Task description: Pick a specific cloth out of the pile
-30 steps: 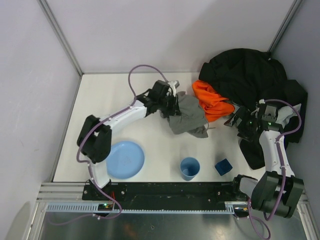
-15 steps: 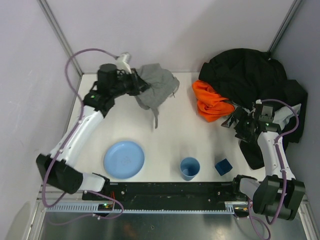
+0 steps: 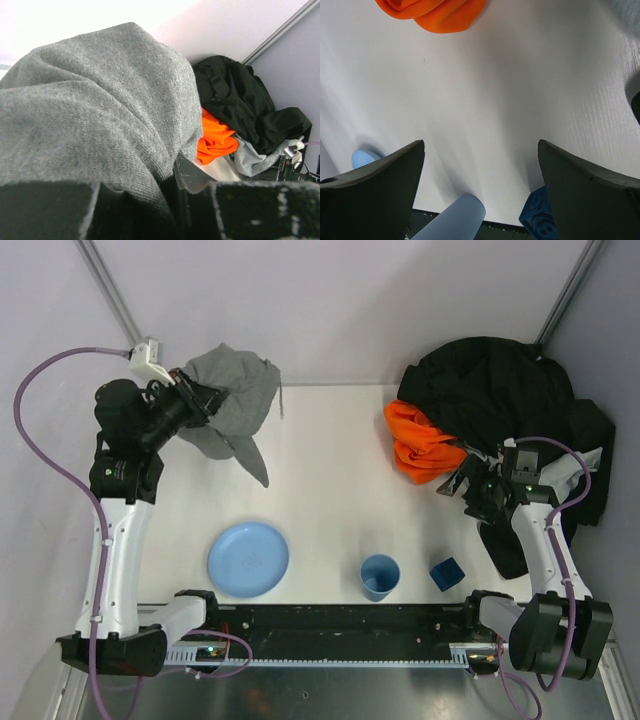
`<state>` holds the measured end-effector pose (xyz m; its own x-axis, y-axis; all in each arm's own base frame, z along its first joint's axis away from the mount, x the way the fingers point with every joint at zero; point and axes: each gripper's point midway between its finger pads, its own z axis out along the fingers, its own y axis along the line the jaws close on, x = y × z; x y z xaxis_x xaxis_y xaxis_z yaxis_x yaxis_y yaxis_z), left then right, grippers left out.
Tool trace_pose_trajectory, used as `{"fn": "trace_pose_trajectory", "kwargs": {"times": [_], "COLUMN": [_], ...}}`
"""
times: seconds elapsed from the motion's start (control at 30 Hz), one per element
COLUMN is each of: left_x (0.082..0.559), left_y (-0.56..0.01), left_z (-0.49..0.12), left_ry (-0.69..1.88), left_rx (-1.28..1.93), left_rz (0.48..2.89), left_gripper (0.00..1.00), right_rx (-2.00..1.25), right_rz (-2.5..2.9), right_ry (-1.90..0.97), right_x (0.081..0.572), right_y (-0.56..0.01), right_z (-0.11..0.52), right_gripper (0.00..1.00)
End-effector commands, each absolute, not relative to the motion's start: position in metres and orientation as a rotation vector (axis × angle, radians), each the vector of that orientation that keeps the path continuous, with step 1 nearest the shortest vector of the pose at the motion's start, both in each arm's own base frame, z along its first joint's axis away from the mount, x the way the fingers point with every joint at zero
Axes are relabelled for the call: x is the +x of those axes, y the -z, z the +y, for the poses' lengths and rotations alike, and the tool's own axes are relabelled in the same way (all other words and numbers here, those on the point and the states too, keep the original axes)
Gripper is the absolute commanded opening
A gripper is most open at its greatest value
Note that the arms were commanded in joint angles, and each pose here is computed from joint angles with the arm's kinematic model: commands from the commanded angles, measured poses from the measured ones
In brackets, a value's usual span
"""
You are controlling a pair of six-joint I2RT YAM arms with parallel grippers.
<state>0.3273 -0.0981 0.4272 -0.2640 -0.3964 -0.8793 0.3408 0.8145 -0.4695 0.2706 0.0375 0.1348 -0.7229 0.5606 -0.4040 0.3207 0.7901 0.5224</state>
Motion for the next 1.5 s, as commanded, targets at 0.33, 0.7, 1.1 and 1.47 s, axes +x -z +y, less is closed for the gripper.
{"fn": "trace_pose_trajectory", "kwargs": {"times": [0.33, 0.7, 1.1, 1.47], "left_x": [0.355, 0.398, 0.419, 0.411], "left_y": [-0.433, -0.362, -0.165, -0.089], "left_z": [-0.061, -0.046, -0.045, -0.049], "left_ry": [0.514, 0.46, 0.515, 0.545], "left_rx": [-0.018, -0.091, -0.359, -0.553], "left_rz": [1.704, 1.896, 2.305, 2.468], "left_gripper": [0.01, 0.01, 0.01, 0.16], "right_rx": [0.652, 0.65, 0.626, 0.614], "right_rz": [2.387, 2.416, 2.441, 2.454], "right_ry": [-0.587, -0.562, -0.559, -0.569], "right_x": [0.277, 0.279, 0.28, 0.273], "right_y": [-0.139, -0.13, -0.125, -0.118], "right_z": [0.041, 0.04, 0.05, 0.057], "right_gripper": [0.99, 0.99, 0.99, 0.99]}}
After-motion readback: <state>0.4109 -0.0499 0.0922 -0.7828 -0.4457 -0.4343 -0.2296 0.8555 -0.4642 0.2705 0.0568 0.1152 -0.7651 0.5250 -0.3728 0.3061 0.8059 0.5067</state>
